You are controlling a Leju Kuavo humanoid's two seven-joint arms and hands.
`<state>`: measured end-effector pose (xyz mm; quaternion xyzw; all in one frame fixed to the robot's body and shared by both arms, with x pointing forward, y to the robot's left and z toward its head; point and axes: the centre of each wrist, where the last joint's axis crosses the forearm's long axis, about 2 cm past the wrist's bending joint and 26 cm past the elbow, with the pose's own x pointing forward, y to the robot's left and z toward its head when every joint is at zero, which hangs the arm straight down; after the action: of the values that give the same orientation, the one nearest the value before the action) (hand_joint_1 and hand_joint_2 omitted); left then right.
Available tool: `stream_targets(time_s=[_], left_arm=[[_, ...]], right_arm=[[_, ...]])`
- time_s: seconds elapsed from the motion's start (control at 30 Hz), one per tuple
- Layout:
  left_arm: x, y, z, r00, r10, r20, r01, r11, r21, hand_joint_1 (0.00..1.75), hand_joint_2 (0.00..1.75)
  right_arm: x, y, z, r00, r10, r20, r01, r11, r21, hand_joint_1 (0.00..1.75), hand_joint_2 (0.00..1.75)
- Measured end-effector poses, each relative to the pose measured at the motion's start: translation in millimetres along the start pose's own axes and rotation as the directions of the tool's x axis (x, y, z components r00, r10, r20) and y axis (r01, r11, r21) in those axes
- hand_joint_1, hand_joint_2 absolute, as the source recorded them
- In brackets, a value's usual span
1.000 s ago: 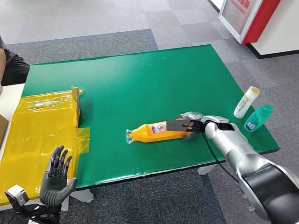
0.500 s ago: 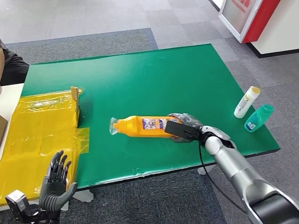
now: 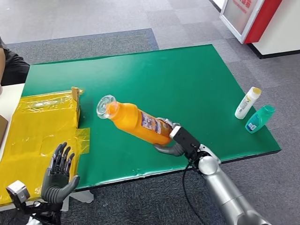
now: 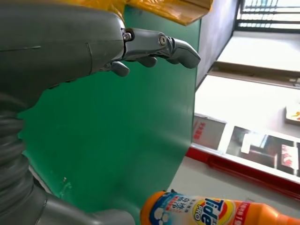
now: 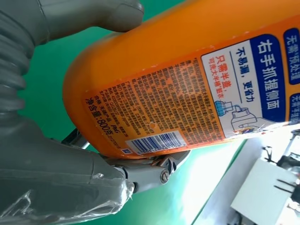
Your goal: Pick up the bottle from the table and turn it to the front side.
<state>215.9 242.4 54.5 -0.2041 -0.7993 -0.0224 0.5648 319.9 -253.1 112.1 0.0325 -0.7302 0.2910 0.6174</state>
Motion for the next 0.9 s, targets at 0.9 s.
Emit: stream_targets(time_s=[0.9], left_arm=[[49.9, -48.8, -123.8, 0.997, 0.036, 0.066, -0.012, 0.939, -0.342, 0.0, 1.75]], right_arm=[[13.0, 100.6, -32.8, 0.983, 0.18, 0.027, -0.182, 0.977, 0.109, 1.75, 1.75]])
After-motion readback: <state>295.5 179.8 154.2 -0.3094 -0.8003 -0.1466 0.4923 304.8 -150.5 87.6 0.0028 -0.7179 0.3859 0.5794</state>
